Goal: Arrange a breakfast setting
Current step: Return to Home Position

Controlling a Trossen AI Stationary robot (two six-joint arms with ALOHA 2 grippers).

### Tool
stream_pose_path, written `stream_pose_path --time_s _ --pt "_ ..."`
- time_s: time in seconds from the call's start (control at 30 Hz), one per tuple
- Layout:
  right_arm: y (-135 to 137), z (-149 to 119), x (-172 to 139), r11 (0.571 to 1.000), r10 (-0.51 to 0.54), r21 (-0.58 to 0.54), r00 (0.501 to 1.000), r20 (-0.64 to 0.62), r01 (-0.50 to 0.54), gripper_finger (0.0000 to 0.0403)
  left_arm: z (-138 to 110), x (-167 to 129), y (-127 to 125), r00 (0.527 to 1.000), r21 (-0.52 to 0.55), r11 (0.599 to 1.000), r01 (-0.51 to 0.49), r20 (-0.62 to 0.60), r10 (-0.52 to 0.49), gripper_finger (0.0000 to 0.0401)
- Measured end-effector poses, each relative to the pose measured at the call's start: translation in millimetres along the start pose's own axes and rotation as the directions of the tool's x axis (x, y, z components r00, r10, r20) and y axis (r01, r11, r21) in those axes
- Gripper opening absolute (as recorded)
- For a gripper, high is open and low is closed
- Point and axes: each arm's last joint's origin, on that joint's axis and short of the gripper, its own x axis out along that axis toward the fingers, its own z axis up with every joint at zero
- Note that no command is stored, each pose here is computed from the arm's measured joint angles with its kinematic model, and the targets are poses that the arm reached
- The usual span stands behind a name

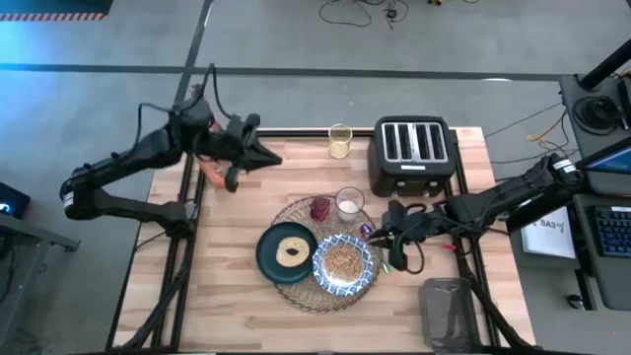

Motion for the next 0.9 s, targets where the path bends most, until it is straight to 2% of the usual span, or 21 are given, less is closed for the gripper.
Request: stream_pose_path --time_s 0.13,0.27,0.43,0.53,0.73,0.9 --pt "-9.9 -17.8 -3.9 1.000 0.011 -0.022 1.000 0.019 -0.011 0.0086 -35.2 -0.6 -4.9 0.995 -0.019 0.999 0.032 0.098 -0.030 0.0000" --pt "-18.3 -32.9 -6.9 0.998 0.053 -0.042 0.993 0.102 -0.049 0.0087 -77.3 -5.4 -16.8 0.975 0.033 0.996 0.088 0.204 -0.093 0.0000" --pt "-28.0 -50.0 -12.1 0.993 0.096 -0.086 0.978 0.187 -0.081 0.0088 -143.8 -3.0 -29.2 0.965 0.070 0.984 0.165 0.193 -0.176 0.0000" --pt "-32.2 -56.9 -15.4 0.990 0.115 -0.102 0.967 0.227 -0.093 0.0088 -175.0 -0.1 -35.7 0.954 0.078 0.974 0.214 0.198 -0.225 0.0000" --pt "-40.9 -72.3 -19.1 0.984 0.136 -0.147 0.952 0.275 -0.098 0.0081 -208.6 3.4 -40.4 0.939 0.124 0.963 0.241 0.220 -0.263 0.0000" --pt "-49.0 -87.4 -20.5 0.983 0.152 -0.143 0.937 0.314 -0.111 0.0080 -226.3 9.2 -37.4 0.956 0.078 0.967 0.243 0.147 -0.252 0.0000"
